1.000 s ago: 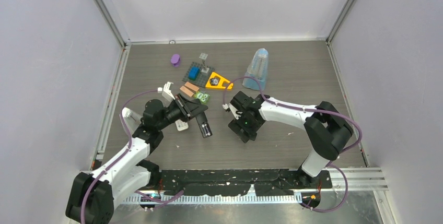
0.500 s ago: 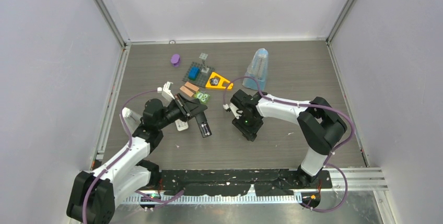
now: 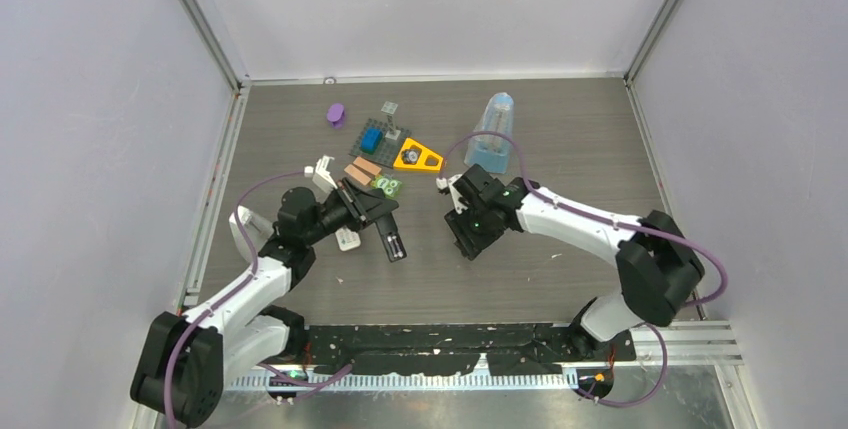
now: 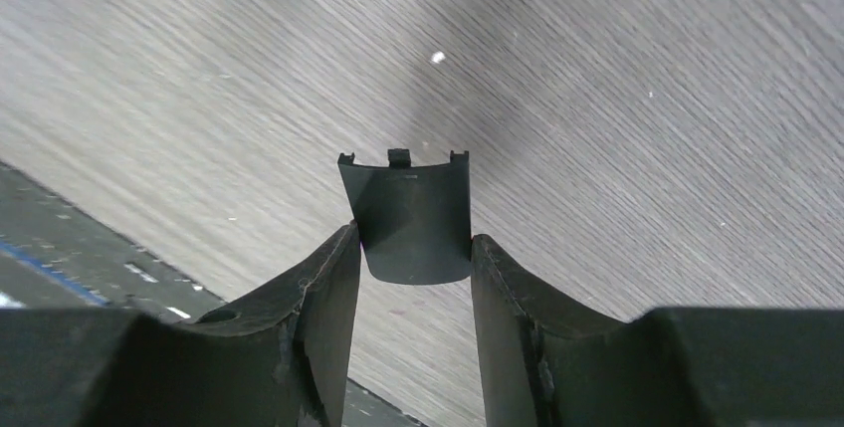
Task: Load the batteries into the remote control
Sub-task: Pick up the battery cover at the center of the board, then load the battery cover into the remote control.
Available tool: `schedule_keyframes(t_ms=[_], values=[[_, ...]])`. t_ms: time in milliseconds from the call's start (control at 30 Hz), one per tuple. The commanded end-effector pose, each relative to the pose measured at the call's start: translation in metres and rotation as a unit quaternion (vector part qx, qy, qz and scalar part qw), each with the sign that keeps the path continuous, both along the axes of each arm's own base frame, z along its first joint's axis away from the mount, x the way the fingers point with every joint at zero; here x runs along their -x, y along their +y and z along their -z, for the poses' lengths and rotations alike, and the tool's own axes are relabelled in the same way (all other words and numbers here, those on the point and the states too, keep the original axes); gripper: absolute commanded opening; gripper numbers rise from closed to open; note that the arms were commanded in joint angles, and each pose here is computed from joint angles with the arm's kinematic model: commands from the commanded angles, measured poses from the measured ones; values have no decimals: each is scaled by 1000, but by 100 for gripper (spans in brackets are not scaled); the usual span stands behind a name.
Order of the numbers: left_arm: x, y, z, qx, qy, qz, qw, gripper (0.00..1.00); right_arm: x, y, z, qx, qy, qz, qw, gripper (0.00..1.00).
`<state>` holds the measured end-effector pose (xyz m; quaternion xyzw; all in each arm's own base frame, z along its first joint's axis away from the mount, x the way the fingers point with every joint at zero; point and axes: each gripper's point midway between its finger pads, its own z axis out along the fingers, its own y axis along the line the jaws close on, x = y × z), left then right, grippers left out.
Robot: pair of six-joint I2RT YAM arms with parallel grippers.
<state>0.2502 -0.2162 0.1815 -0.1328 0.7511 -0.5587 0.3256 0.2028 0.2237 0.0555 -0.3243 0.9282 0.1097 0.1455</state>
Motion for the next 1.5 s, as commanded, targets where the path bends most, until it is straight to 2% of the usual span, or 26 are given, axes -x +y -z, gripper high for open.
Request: schedule_keyframes(t_ms=[0, 233, 433, 900, 1467], values=[[-11, 0, -11, -1, -65, -4, 998, 0, -2, 26, -32, -99, -17, 34, 994, 42], [-19, 0, -12, -7, -108, -22, 994, 0, 15, 68, -85, -243, -23, 66, 967, 46], [-19, 3, -15, -11, -129, -41, 991, 0, 27, 98, -124, -288, -43, 96, 952, 48], [-16, 0, -18, -6, -129, -50, 990, 0, 26, 138, -135, -279, -39, 121, 952, 49], [-14, 0, -12, -14, -99, -52, 994, 0, 23, 150, -121, -267, -41, 124, 955, 50]])
